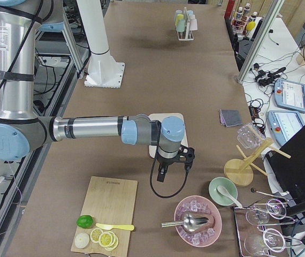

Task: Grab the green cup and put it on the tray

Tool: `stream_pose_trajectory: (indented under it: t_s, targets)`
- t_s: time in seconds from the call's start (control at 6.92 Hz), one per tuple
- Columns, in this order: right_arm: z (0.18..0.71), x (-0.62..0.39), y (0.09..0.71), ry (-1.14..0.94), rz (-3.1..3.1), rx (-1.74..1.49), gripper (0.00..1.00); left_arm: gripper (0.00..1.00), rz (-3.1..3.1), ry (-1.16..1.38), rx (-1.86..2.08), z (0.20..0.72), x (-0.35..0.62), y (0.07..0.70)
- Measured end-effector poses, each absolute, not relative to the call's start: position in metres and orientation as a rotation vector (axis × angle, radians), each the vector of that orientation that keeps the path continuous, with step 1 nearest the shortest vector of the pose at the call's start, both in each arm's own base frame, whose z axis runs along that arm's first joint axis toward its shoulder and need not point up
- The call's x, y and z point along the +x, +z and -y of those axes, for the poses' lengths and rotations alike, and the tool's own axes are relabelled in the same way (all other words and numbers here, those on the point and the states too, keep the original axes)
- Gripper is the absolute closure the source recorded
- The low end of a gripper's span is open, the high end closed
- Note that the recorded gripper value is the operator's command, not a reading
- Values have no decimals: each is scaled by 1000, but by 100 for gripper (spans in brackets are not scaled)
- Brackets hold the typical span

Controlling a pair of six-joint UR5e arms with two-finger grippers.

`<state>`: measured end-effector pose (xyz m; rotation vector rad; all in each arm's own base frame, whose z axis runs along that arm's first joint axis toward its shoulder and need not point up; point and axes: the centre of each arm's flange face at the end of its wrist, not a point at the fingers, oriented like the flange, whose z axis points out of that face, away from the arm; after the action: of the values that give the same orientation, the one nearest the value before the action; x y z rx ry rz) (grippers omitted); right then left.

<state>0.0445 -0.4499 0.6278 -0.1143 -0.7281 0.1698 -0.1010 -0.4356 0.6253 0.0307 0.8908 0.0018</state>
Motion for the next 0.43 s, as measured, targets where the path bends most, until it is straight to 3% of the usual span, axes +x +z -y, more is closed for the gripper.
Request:
stream_pose_trajectory:
  t_s: [0.43]
  targets:
    - [450,45,627,169,729,-112,0,1,-890,9,26,431,-99,628]
